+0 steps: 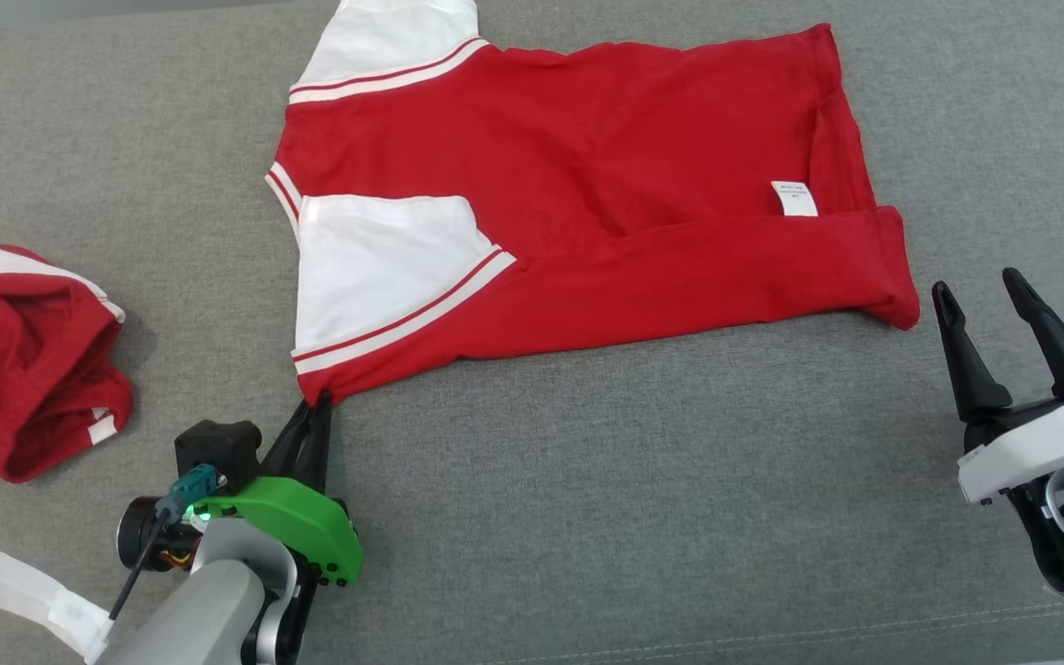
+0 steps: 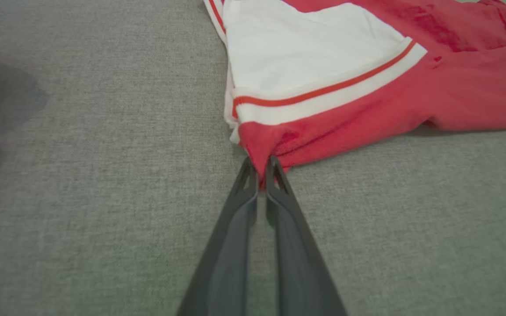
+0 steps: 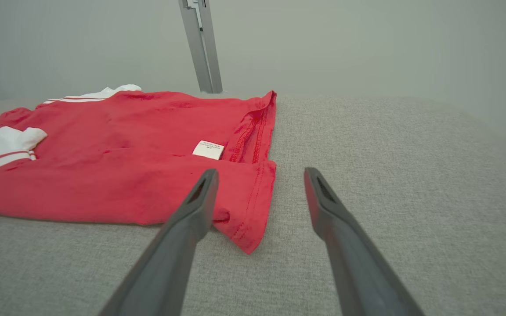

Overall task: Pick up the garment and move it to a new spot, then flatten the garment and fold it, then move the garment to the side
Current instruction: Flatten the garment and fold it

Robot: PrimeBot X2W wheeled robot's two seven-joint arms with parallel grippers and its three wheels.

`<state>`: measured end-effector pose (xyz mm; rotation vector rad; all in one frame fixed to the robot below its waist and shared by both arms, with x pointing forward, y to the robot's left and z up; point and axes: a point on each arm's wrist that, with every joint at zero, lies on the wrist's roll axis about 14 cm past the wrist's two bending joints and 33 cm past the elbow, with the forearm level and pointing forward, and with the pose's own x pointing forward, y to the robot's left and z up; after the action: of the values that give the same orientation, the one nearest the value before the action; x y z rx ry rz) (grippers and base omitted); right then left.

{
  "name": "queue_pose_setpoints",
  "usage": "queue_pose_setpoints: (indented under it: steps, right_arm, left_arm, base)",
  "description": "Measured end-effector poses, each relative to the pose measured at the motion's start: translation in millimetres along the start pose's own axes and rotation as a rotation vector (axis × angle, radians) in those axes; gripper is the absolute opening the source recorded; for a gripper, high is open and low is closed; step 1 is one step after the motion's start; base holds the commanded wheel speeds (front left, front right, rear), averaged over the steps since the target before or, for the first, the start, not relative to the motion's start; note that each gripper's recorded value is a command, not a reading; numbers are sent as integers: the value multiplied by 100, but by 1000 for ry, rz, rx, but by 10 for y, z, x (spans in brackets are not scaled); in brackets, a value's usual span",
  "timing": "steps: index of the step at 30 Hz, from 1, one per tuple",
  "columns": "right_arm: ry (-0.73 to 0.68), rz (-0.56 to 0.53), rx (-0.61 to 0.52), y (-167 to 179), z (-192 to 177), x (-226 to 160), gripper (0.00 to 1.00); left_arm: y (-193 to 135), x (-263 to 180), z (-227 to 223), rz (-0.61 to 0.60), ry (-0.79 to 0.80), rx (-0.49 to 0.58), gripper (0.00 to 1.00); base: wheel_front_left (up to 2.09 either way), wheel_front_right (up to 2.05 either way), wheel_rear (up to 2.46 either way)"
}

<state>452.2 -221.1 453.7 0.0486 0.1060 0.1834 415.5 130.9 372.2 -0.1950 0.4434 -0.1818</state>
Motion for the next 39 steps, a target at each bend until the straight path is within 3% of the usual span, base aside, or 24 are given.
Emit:
queue_pose_setpoints:
  steps: [16, 17, 19, 27, 33, 39]
  right_arm:
    - [191, -14, 207, 195, -654, 267, 100]
    - [196, -6, 212, 221, -665, 298, 75]
    - [200, 6, 213, 243, -666, 346, 0]
    - [202, 48, 115, 158, -582, 332, 0]
    - [218, 58, 41, 53, -554, 128, 0]
    - [250, 48, 40, -23, -605, -174, 0]
  left_arm:
    - [42, -10, 5, -22, -6, 61, 0]
    - [53, -4, 9, -20, -6, 62, 0]
    - [68, -1, 7, -19, -5, 67, 0]
    - [123, -46, 91, -25, -24, 109, 0]
    - [65, -200, 102, -59, -19, 140, 0]
    - [-82, -459, 34, -84, 4, 127, 0]
  base:
    - [0, 0, 0]
    - [0, 0, 0]
    - [0, 0, 0]
    - [0, 0, 0]
    - [0, 0, 0]
    - [0, 0, 0]
